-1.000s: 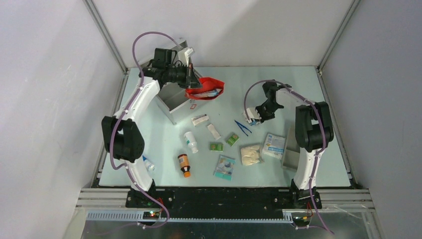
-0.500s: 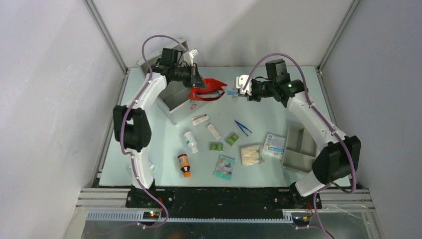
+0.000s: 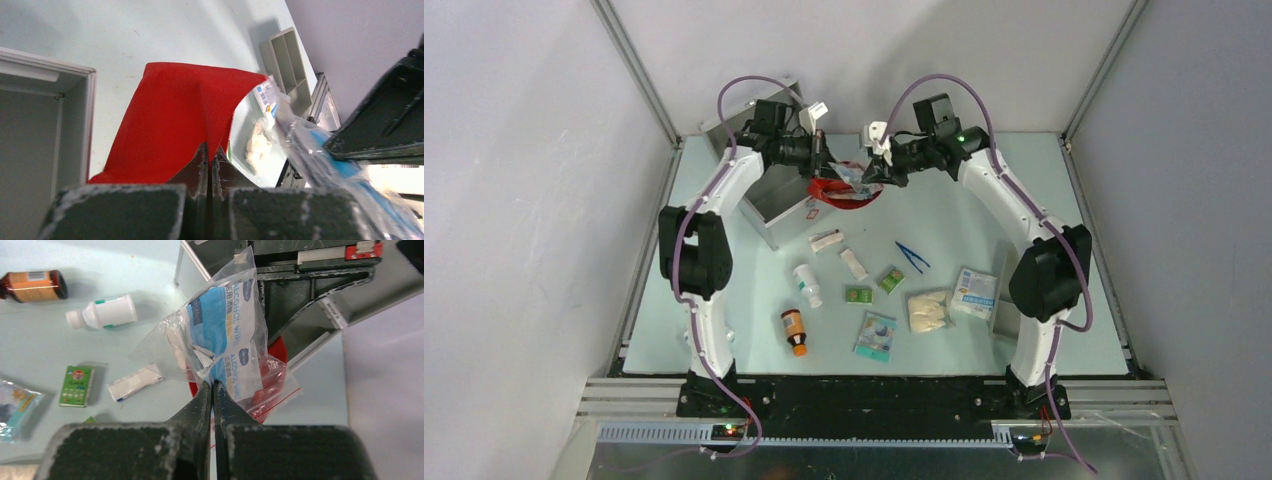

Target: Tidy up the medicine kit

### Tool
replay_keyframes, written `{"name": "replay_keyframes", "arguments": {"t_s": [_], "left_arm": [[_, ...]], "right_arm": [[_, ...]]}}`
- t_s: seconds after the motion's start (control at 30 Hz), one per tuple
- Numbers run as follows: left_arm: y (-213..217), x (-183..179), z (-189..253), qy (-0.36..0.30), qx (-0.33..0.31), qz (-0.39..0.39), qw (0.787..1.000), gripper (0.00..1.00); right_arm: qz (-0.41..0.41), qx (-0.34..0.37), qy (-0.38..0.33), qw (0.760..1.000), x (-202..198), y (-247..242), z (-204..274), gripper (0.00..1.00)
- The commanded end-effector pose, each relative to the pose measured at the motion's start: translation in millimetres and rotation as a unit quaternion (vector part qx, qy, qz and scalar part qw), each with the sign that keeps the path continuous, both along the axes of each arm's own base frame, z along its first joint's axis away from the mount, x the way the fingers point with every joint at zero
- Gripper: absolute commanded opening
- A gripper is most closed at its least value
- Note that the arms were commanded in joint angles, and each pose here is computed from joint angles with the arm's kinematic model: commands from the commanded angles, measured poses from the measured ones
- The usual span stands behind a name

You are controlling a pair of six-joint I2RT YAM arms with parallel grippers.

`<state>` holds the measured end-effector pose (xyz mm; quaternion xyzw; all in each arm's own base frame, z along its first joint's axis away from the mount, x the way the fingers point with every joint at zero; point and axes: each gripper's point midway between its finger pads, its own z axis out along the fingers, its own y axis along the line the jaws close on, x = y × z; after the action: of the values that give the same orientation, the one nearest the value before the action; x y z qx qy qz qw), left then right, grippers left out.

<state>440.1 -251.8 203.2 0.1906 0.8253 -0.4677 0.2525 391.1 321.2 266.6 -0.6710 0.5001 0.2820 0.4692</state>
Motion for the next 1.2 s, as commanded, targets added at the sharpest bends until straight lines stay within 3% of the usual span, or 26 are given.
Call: {"name": "replay_keyframes", "arguments": {"t_s": [0.0,0.13,0.47,0.77,0.83,0.97,1.1,1.17], "left_arm": [[-18,-18,47,-0.074,-0.036,-0.058,0.995,0.00],[-29,-29,57,-0.096,-0.039,-0.079,0.991,0.00],[-39,-43,58,-0.078,-0.069,-0.119,0.987,0.00],[-41,-49,53,-0.065,-0.077,-0.130,0.986,0.00],[-43,-49,51,-0.056,-0.081,-0.133,0.986,0.00],[-46,-48,50,-0.043,-0.094,-0.143,0.984,0.00],[-47,-48,49,-0.036,-0.097,-0.145,0.984,0.01],[-47,-49,46,-0.030,-0.099,-0.147,0.984,0.01]], "right_arm": [[0.048,-0.021,0.034,0.998,-24,-3,2,0.00],[0.055,-0.049,0.032,0.997,-24,-6,-14,0.00],[0.011,-0.109,0.005,0.994,-1,-6,-58,0.00],[-0.107,-0.175,0.050,0.977,18,-22,-99,0.00],[-0.171,-0.163,0.046,0.971,36,-24,-97,0.00],[-0.200,-0.154,0.062,0.966,41,-25,-96,0.00],[-0.236,-0.155,0.087,0.955,42,-33,-89,0.08],[-0.242,-0.166,0.085,0.952,43,-38,-93,0.19]]}}
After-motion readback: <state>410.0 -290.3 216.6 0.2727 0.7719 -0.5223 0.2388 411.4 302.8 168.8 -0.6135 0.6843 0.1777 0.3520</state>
